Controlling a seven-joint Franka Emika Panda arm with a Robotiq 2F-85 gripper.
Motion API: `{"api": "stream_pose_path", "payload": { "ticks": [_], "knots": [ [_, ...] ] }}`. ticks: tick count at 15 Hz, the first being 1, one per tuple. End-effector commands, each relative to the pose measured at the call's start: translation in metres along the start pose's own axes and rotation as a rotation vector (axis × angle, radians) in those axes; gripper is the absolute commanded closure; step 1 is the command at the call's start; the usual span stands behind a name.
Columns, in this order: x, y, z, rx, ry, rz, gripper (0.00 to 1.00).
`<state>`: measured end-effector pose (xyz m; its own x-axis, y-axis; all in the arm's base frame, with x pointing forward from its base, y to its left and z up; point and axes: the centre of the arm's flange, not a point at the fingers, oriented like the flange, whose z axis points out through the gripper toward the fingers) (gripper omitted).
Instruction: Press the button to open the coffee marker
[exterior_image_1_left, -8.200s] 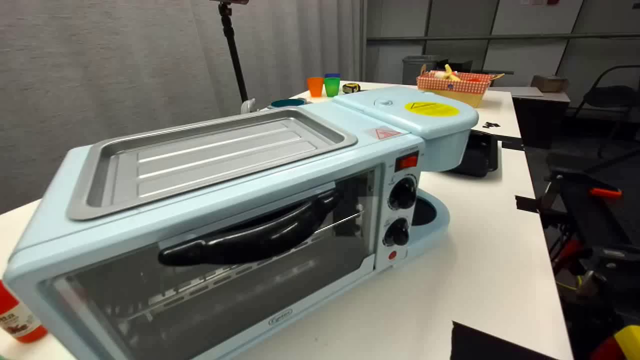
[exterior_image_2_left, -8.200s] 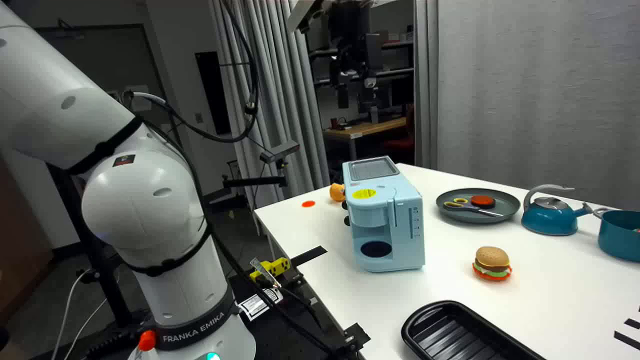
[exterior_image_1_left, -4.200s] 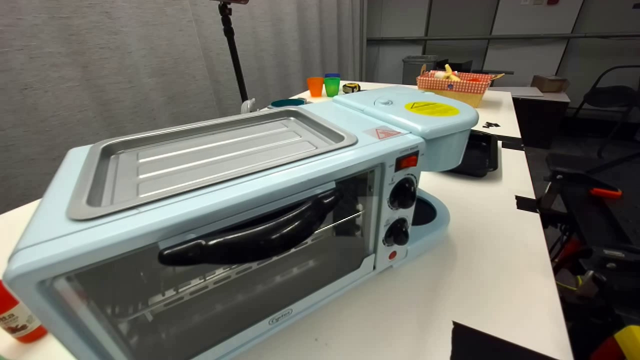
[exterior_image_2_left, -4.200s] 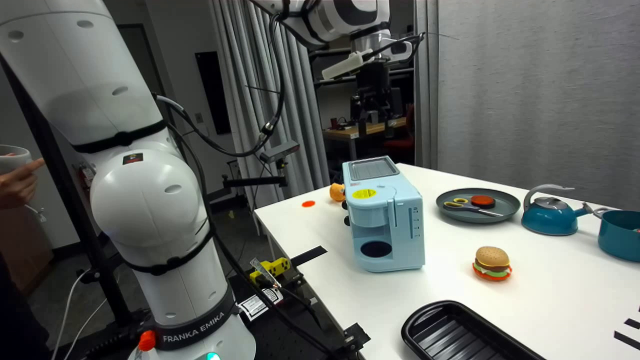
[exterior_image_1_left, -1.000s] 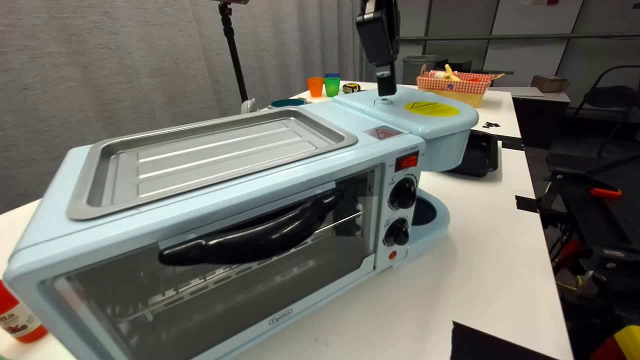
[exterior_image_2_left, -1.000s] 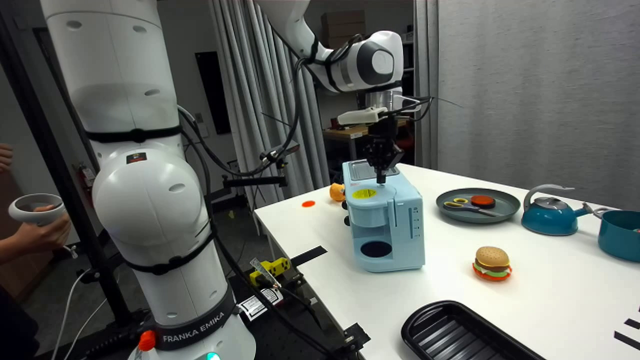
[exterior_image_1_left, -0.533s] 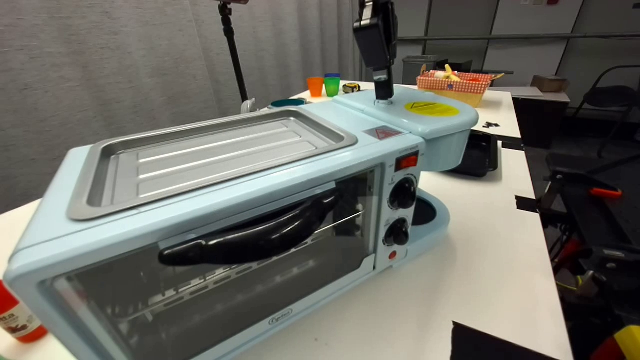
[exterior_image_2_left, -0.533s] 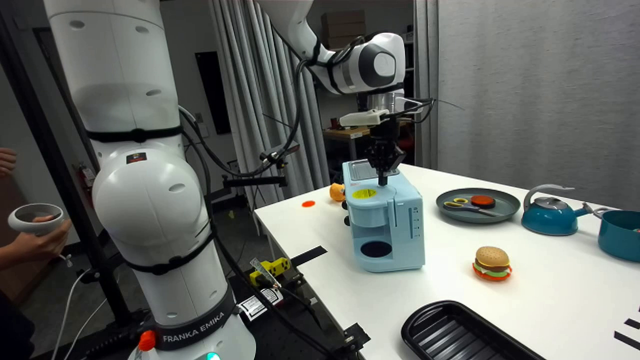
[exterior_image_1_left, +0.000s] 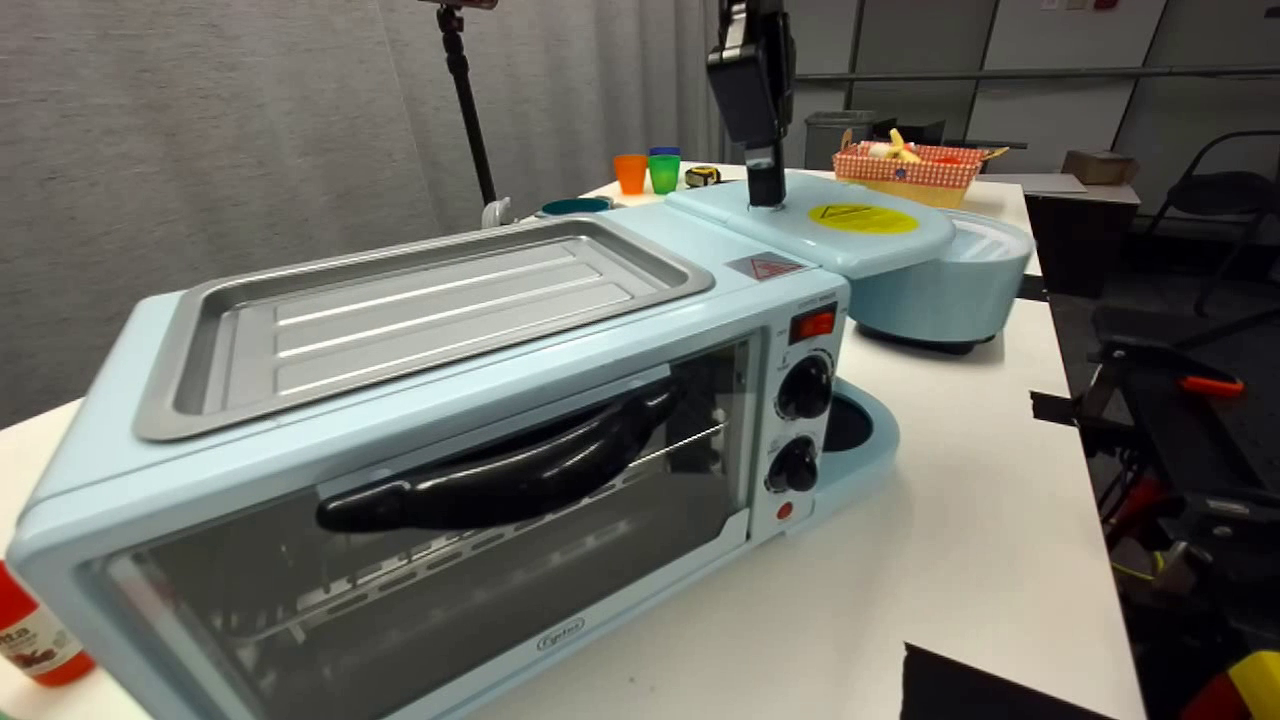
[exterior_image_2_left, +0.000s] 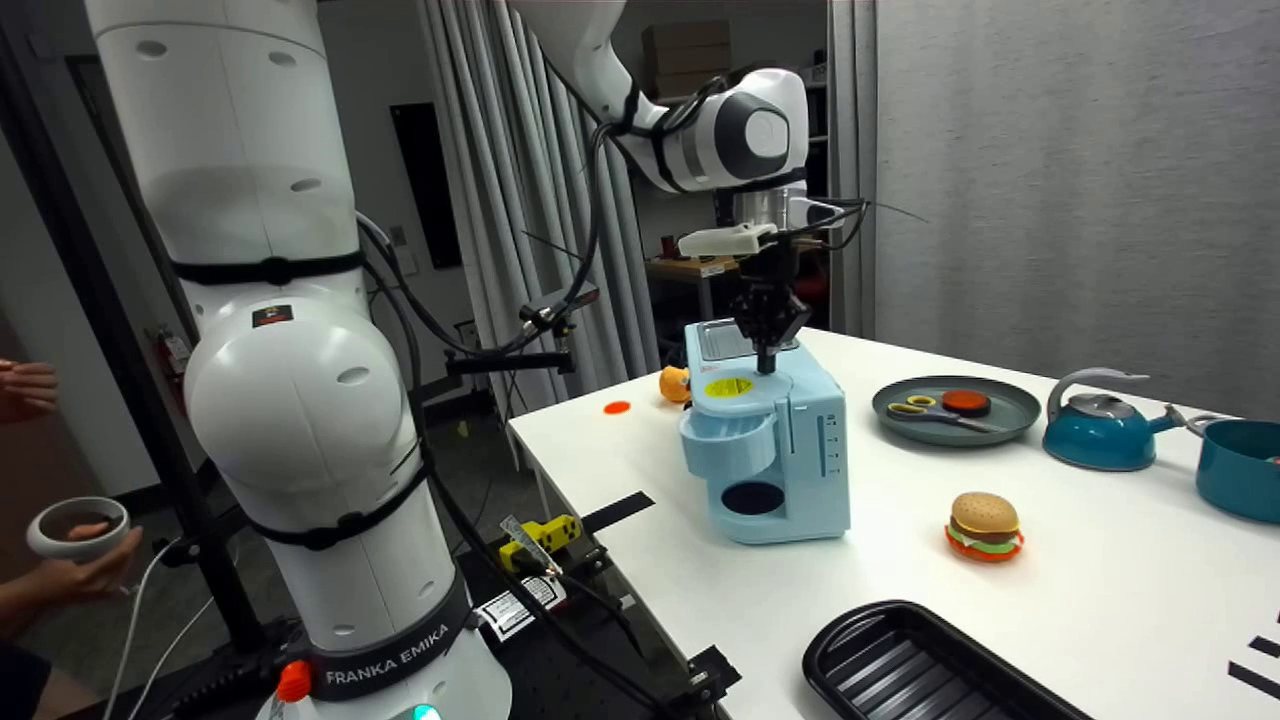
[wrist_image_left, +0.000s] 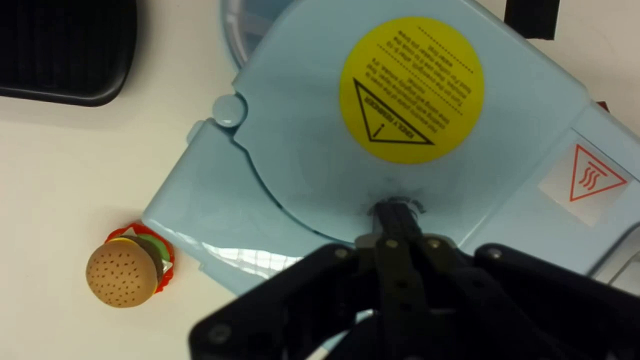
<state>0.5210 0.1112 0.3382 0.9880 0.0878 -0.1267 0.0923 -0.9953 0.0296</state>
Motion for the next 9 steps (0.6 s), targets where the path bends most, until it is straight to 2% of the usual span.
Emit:
{"api": "stream_pose_path", "payload": {
  "ticks": [1,4,9],
  "knots": [
    [-0.003,-0.005,0.075,0.033,-0.003,0.022,1.00],
    [-0.010,-0.009,0.075,0.043,0.007,0.022,1.00],
    [-0.032,-0.013,0.035,0.017,0.076,0.010,1.00]
  ]
}}
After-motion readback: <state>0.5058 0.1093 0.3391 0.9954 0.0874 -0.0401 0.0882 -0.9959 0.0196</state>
